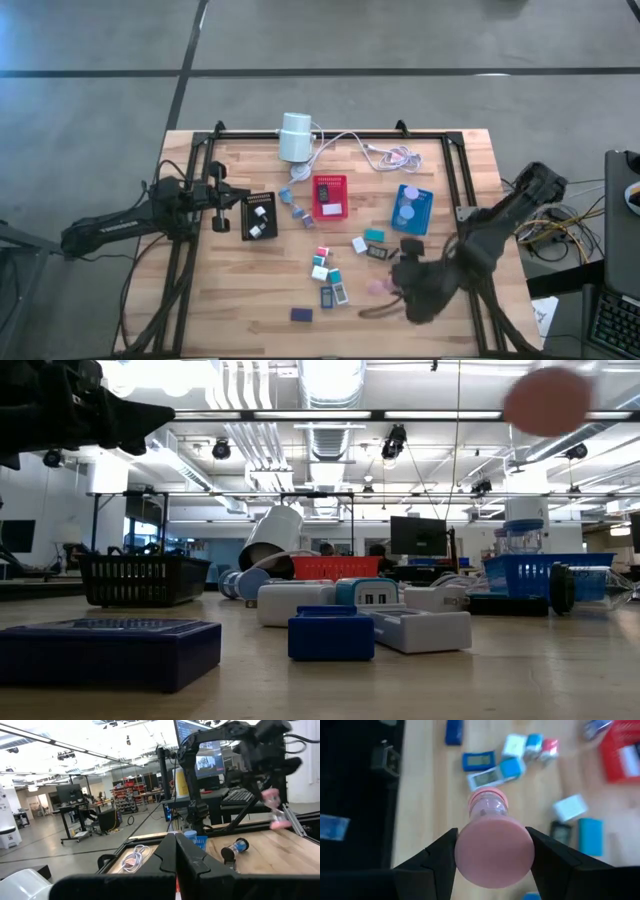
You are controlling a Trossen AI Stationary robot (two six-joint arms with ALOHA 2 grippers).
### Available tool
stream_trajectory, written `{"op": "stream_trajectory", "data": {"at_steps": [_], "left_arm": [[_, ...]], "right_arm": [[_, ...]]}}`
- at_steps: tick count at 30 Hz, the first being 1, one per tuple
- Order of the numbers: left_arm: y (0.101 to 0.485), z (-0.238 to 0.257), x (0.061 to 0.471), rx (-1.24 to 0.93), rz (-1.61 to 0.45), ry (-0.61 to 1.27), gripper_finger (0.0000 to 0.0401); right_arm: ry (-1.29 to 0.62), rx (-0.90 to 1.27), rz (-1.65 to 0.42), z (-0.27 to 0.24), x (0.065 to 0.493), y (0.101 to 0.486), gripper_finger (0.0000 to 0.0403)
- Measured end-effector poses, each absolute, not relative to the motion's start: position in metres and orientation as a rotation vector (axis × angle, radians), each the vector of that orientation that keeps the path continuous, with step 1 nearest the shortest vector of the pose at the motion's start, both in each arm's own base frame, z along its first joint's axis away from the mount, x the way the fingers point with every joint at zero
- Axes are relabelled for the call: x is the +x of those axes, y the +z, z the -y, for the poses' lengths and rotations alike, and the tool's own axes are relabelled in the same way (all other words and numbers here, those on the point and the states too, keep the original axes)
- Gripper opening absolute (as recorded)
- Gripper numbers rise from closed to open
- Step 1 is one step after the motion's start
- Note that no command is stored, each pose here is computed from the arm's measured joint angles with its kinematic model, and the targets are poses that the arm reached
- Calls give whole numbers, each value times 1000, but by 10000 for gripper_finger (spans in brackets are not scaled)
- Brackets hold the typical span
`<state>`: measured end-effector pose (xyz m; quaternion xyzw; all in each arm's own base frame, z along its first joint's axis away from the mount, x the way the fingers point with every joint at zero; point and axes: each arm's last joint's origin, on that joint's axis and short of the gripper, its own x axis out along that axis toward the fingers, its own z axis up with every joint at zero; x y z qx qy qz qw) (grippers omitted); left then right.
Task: Pick & Place Office items
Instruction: Put the pink hourglass into the blue basket
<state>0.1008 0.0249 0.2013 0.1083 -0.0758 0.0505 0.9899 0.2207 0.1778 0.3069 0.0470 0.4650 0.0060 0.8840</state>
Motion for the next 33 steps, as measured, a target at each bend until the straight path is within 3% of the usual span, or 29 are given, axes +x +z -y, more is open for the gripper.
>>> {"op": "stream_trajectory", "data": {"at_steps": [7,14,21,33], "left_arm": [[201,-25,101,217,152,101,0],[201,-25,101,221,151,101,0],[201,-25,101,221,151,101,0],[201,-25,101,239,150,102,0]], "right_arm": [[24,154,-721,-122,194,325,195],[42,309,-411,-84,152,312,195],[-46,309,-210,-63,126,284,195],[-36,337,-67,-51,108,226,195]]}}
